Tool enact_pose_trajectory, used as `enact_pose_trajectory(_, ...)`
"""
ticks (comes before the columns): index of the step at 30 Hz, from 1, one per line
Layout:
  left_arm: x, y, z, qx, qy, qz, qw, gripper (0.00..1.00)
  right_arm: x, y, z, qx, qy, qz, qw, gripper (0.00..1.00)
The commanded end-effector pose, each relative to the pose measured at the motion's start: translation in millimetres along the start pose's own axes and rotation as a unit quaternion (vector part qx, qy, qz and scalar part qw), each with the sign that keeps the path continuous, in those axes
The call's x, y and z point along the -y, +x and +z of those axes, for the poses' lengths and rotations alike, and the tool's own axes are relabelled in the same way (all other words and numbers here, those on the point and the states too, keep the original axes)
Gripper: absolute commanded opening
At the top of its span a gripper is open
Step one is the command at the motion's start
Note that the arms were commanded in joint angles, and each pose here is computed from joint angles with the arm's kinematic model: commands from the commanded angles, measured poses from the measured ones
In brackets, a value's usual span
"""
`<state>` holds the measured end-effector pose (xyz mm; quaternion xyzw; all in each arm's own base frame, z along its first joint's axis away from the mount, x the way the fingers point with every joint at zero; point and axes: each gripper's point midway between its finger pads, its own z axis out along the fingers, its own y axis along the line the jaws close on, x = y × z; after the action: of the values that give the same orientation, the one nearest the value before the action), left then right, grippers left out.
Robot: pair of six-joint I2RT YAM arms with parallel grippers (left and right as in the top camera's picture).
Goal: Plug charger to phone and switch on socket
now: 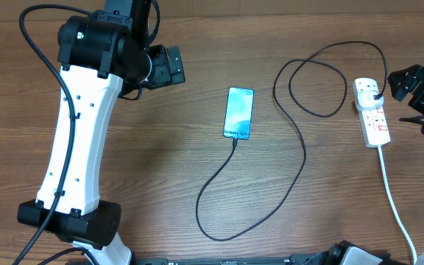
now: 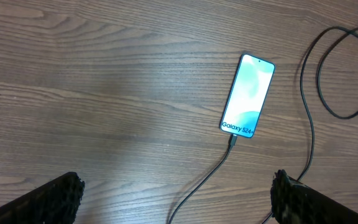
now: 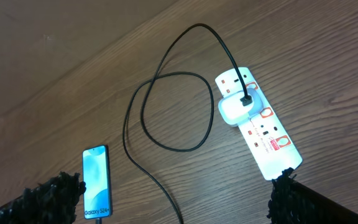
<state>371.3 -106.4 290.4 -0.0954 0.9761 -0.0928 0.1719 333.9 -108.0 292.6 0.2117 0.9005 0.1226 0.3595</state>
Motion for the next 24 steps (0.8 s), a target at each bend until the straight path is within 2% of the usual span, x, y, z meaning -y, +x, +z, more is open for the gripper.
enact_pose_trajectory(1,-3,-3,2,0.003,-0.007,0.008,1.000,1.00,-1,-2,0,0.002,-0.002,-0.003,1.000,1.00)
enact_pose_trajectory(9,6,3,-9,0.016,-0.002,0.024,1.000,0.99,-1,-2,0,0.002,-0.002,-0.003,1.000,1.00)
enact_pose_trajectory(16,-10,-11,-54,0.132,-0.086,0.051,0.986,1.00,-1,-2,0,0.002,-0.002,-0.003,1.000,1.00)
enact_pose_trajectory(24,-14,1,-104,0.186,-0.055,0.047,0.980,1.00,-1,-2,0,0.002,-0.002,-0.003,1.000,1.00)
